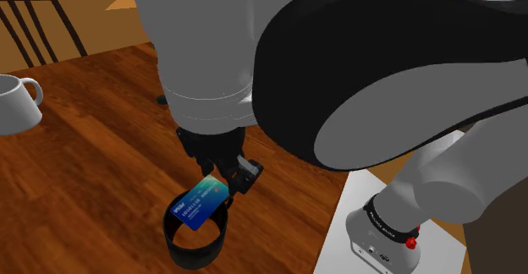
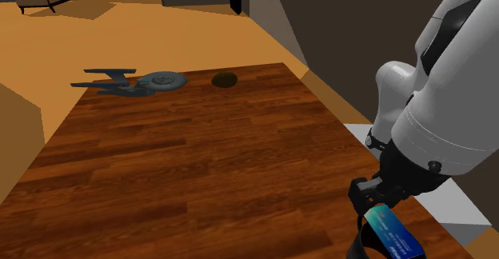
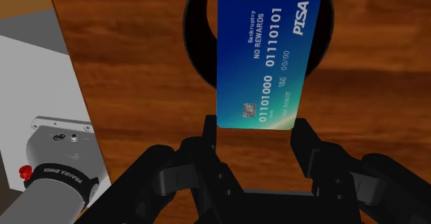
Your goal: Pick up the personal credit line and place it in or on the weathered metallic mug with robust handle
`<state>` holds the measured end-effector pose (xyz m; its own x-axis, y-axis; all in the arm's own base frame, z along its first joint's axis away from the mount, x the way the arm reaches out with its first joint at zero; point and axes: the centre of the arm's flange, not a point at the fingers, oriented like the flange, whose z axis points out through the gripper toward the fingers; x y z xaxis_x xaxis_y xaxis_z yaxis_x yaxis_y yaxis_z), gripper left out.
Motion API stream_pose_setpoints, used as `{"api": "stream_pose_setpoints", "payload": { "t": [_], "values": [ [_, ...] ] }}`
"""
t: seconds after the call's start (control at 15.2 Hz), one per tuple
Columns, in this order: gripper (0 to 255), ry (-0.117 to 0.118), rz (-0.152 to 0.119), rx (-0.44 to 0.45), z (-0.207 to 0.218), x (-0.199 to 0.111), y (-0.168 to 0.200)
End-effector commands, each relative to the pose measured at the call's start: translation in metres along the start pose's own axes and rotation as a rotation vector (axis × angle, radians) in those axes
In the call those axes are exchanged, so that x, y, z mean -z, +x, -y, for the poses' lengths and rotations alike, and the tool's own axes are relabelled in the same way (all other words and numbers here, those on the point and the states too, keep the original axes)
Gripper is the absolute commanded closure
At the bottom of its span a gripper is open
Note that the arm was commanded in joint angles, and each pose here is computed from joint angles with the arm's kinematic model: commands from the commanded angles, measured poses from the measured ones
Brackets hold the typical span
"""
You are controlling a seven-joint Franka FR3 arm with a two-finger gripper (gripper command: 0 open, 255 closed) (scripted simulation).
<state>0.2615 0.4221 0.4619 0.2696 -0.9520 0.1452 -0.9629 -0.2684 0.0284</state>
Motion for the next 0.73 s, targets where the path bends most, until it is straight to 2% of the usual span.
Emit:
{"api": "stream_pose_setpoints", "payload": {
  "t": [0.0, 0.2, 0.66],
  "values": [
    [255, 0.0, 0.0, 0.0, 0.0, -0.011, -0.002],
    [255, 0.0, 0.0, 0.0, 0.0, -0.025, -0.004],
    [255, 0.0, 0.0, 0.0, 0.0, -0.025, -0.004]
  ]
}}
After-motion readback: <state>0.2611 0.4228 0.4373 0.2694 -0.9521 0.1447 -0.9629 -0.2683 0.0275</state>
